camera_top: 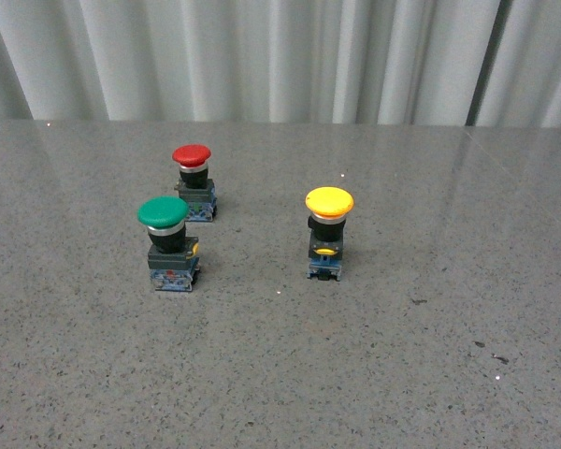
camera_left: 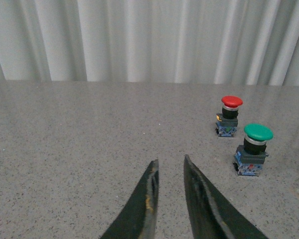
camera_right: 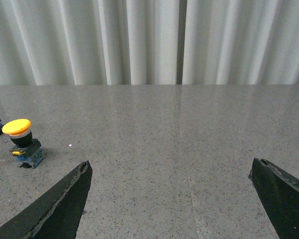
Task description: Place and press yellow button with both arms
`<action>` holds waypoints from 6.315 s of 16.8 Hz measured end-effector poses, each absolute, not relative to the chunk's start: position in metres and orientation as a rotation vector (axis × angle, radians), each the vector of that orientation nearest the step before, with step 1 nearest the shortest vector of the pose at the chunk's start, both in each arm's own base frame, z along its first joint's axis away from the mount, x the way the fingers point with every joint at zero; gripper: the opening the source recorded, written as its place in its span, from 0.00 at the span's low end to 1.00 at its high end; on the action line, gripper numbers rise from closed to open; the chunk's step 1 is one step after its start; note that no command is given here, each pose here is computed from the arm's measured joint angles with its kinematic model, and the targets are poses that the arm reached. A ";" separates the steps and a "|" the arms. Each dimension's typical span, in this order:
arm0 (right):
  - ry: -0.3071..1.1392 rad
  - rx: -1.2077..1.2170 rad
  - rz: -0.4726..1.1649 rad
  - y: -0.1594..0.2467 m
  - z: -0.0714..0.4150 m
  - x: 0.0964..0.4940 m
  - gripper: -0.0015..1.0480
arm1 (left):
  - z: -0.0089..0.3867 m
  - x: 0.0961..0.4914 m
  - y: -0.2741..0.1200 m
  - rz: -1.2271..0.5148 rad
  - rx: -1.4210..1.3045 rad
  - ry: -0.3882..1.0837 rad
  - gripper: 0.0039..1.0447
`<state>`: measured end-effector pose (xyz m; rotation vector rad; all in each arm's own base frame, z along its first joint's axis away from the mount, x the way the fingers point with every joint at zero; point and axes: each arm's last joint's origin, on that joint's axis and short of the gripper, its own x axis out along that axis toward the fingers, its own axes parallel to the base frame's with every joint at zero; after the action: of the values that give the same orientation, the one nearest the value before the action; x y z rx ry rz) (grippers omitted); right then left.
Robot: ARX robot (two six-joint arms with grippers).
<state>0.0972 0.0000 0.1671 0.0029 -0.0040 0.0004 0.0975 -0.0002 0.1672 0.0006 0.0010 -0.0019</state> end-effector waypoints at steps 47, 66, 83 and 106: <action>0.433 -0.098 0.488 0.167 0.172 0.317 0.02 | 0.167 0.097 0.000 -0.002 0.001 0.001 0.94; 0.129 0.148 0.600 0.159 0.223 0.312 0.02 | 0.167 0.097 0.000 -0.002 0.001 0.001 0.94; -0.006 0.012 -0.005 0.013 0.211 0.134 0.02 | 0.167 0.097 0.000 -0.002 0.001 0.001 0.94; 0.004 0.006 0.000 0.000 0.166 0.097 0.02 | 0.167 0.097 0.000 -0.001 0.001 -0.001 0.94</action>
<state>0.0973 0.0000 0.1663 0.0063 0.0044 0.0000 0.0975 -0.0002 0.1674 0.0006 -0.0006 -0.0011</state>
